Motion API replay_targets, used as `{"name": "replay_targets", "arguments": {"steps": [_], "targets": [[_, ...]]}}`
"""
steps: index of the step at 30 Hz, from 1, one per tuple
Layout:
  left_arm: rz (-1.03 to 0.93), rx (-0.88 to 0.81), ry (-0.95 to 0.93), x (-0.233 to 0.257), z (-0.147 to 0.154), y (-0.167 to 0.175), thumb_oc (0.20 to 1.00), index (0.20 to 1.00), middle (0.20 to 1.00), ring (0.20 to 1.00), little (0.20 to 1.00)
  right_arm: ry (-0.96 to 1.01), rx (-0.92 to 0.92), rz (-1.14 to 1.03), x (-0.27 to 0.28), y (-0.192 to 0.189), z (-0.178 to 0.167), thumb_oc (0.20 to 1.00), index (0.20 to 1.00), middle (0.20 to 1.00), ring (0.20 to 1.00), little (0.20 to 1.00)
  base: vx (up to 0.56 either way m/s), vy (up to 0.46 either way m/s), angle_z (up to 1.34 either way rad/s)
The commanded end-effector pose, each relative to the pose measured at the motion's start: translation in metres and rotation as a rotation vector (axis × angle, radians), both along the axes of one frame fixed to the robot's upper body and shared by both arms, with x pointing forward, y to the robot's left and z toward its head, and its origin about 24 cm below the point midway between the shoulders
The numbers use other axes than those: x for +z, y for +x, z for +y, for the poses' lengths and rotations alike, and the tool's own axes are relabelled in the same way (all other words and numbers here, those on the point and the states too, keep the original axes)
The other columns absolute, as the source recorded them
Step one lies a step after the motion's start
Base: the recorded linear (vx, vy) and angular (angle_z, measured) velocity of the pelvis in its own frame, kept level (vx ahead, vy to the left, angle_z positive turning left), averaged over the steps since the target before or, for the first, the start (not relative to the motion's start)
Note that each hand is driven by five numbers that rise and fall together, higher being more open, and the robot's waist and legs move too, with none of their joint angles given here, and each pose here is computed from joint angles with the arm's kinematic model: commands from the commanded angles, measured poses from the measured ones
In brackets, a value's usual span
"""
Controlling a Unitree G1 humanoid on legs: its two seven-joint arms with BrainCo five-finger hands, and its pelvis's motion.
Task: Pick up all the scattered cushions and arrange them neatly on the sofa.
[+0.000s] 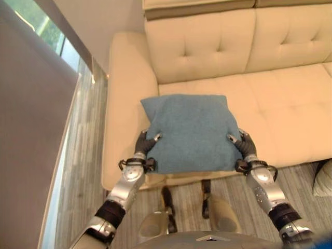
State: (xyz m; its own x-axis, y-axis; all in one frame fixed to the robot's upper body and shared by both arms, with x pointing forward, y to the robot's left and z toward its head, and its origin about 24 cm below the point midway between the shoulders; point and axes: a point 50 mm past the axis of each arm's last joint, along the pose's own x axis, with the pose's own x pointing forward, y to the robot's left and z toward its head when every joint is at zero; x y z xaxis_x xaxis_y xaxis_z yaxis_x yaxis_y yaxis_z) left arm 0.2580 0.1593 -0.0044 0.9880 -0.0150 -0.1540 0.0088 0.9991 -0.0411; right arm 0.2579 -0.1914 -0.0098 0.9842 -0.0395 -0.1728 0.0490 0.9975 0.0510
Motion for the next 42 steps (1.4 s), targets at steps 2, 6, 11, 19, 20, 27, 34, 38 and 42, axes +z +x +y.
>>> {"name": "replay_targets", "arguments": {"steps": [2, 6, 11, 19, 20, 27, 34, 38, 42], "targets": [[-0.174, -0.177, -0.081, 0.033, -0.035, 0.006, 0.200, 0.200, 0.200, 0.200, 0.200, 0.055, 0.125, -0.211, 0.037, 0.015, 0.034, 0.200, 0.200, 0.200, 0.200, 0.200, -0.01, 0.013, -0.18], [-0.193, -0.193, -0.087, 0.037, -0.043, 0.007, 0.200, 0.200, 0.200, 0.200, 0.200, 0.041, 0.084, -0.218, 0.036, 0.007, 0.026, 0.200, 0.200, 0.200, 0.200, 0.200, -0.03, -0.058, -0.14], [-0.220, -0.202, -0.071, 0.043, -0.041, 0.009, 0.200, 0.200, 0.200, 0.200, 0.200, 0.021, 0.089, -0.248, 0.044, 0.010, 0.025, 0.200, 0.200, 0.200, 0.200, 0.200, -0.01, -0.205, 0.01], [-0.145, -0.182, -0.122, 0.027, -0.040, 0.004, 0.200, 0.200, 0.200, 0.200, 0.200, -0.024, 0.123, -0.261, 0.047, 0.000, 0.017, 0.200, 0.200, 0.200, 0.200, 0.200, 0.03, -0.352, 0.11], [-0.139, -0.181, -0.127, 0.026, -0.040, 0.003, 0.200, 0.200, 0.200, 0.200, 0.200, -0.030, 0.118, -0.260, 0.047, -0.001, 0.015, 0.200, 0.200, 0.200, 0.200, 0.200, 0.02, -0.378, 0.46], [-0.114, -0.192, -0.148, 0.021, -0.046, -0.003, 0.200, 0.200, 0.200, 0.200, 0.200, -0.048, 0.101, -0.267, 0.051, -0.002, 0.007, 0.200, 0.200, 0.200, 0.200, 0.200, 0.01, -0.141, 0.29], [-0.111, -0.179, -0.121, 0.020, -0.041, -0.003, 0.200, 0.200, 0.200, 0.200, 0.200, -0.029, 0.113, -0.256, 0.048, 0.000, 0.014, 0.200, 0.200, 0.200, 0.200, 0.200, 0.17, 0.073, -0.10], [-0.121, -0.165, -0.095, 0.022, -0.032, -0.004, 0.200, 0.200, 0.200, 0.200, 0.200, -0.013, 0.146, -0.264, 0.050, 0.003, 0.025, 0.200, 0.200, 0.200, 0.200, 0.200, 0.18, 0.121, -0.64], [-0.132, -0.135, -0.070, 0.023, -0.021, -0.003, 0.200, 0.200, 0.200, 0.200, 0.200, -0.005, 0.194, -0.278, 0.053, 0.007, 0.038, 0.200, 0.200, 0.200, 0.200, 0.200, 0.12, 0.091, -0.40]]}}
